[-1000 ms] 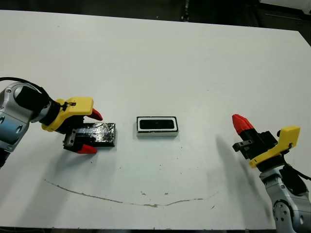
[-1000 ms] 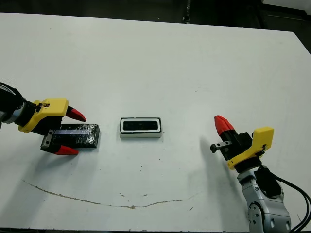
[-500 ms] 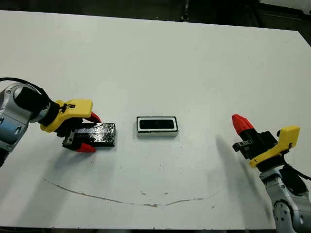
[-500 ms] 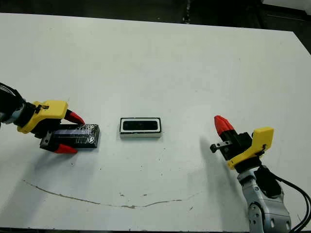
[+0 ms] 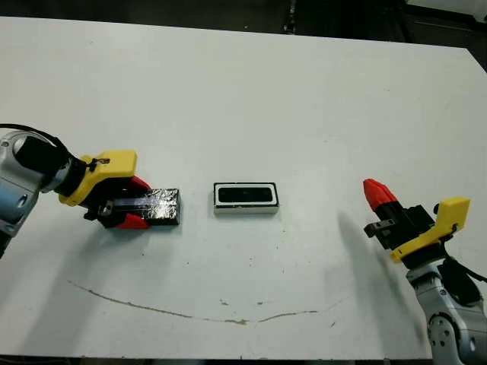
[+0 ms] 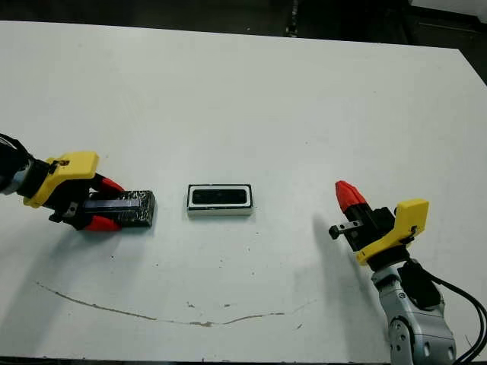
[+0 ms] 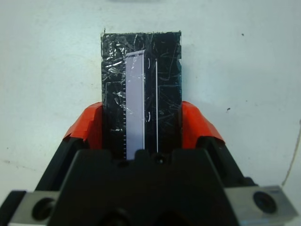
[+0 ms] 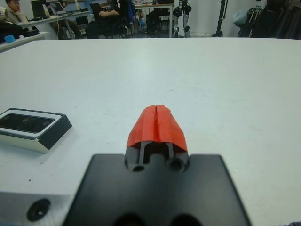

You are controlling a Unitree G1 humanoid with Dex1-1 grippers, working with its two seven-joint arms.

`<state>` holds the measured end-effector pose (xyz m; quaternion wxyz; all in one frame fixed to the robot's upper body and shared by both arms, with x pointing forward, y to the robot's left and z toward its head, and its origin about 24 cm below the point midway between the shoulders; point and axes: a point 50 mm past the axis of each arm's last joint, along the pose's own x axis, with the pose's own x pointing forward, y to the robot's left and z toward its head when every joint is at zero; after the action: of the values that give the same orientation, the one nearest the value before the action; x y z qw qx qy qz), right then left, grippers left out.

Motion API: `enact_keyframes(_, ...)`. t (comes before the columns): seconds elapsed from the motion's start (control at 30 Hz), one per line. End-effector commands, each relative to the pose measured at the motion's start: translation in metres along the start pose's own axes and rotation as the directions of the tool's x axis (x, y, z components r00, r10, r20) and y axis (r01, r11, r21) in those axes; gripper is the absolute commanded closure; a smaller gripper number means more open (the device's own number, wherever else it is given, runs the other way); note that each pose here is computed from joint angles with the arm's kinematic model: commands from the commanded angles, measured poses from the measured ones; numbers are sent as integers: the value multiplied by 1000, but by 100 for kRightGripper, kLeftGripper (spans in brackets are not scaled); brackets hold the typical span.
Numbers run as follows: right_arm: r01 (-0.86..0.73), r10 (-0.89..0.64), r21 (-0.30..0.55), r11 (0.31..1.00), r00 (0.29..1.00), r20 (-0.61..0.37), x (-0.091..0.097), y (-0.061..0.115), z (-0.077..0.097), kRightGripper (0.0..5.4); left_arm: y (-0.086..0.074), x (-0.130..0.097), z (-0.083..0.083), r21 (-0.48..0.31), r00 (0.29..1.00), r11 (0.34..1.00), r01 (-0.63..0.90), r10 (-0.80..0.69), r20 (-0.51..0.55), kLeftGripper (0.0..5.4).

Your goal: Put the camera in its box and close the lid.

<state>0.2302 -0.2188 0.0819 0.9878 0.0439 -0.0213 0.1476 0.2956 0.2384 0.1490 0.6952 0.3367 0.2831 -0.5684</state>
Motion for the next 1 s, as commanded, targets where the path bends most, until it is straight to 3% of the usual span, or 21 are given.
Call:
enact_keyframes(0.03, 20, -21, -12, 1000, 999, -33, -4, -3, -3, 540, -2, 5, -7, -79, 999, 997, 1, 3, 51, 225)
enact_keyframes(0.17, 13, -13, 0, 1000, 999, -36, -4, -3, -3, 540, 1, 4, -6, -116, 982, 993, -35, 56, 182, 225)
enact_keyframes(0.5, 10, -10, -3, 1000, 999, -33, -3, -1, -5, 540, 8, 17, 14, -207, 925, 975, -79, 149, 349, 225)
enact_keyframes(1.0, 16, -16, -1, 1000, 999, -40, -4, 0, -5, 540, 13, 50, 31, -228, 921, 974, -6, 94, 378, 225)
